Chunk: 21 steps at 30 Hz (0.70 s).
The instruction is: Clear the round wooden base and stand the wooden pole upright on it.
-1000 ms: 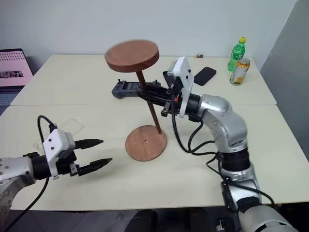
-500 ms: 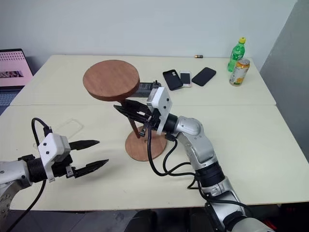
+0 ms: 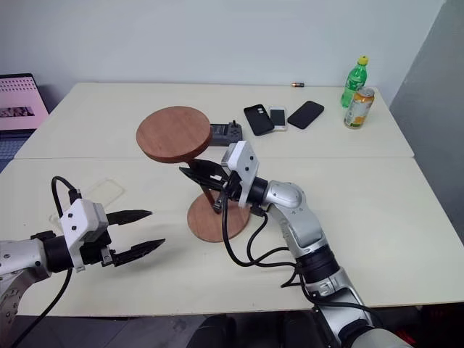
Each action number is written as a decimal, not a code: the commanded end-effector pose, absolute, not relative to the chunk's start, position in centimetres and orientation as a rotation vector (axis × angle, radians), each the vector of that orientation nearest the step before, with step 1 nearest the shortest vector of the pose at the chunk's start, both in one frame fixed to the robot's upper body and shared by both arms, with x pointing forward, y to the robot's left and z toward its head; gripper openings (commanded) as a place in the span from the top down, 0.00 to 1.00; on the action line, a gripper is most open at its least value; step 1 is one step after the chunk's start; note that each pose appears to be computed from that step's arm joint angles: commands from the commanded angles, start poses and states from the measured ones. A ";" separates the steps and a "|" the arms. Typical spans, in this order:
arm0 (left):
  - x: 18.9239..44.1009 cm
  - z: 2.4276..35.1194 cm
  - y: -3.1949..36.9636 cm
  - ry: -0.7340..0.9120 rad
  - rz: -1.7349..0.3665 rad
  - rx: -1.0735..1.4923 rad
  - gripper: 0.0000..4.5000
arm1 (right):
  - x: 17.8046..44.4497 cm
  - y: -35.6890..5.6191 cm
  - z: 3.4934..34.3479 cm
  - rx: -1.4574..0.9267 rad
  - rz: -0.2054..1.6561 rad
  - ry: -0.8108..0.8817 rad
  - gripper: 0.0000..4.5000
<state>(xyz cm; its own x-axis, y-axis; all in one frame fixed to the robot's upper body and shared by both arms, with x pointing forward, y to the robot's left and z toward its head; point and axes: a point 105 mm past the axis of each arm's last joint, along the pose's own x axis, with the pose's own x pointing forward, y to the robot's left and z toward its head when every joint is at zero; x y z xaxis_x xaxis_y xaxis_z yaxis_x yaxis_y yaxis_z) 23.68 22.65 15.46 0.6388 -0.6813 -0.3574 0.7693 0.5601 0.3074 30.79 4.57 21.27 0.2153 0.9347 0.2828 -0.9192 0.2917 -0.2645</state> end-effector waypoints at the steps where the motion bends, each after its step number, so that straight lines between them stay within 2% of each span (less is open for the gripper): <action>1: 23.8 16.0 22.4 0.185 -0.874 0.473 0.20 | 30.2 4.6 21.3 -0.061 1.302 -0.453 0.95; 14: 24.0 16.0 22.3 0.183 -0.877 0.476 0.20 | 29.8 4.6 20.4 -0.077 1.334 -0.415 0.95; 21: 24.1 16.0 22.2 0.179 -0.880 0.480 0.20 | 30.6 4.5 19.3 -0.098 1.313 -0.335 0.95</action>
<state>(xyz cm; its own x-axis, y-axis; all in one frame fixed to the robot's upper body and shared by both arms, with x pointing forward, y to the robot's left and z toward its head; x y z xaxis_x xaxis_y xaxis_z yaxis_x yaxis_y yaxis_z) 24.01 22.43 15.43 0.6327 -0.6881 -0.3551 0.7742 0.5542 0.3056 30.48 4.29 20.49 0.2037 0.9478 0.2452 -0.9230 0.2694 -0.2747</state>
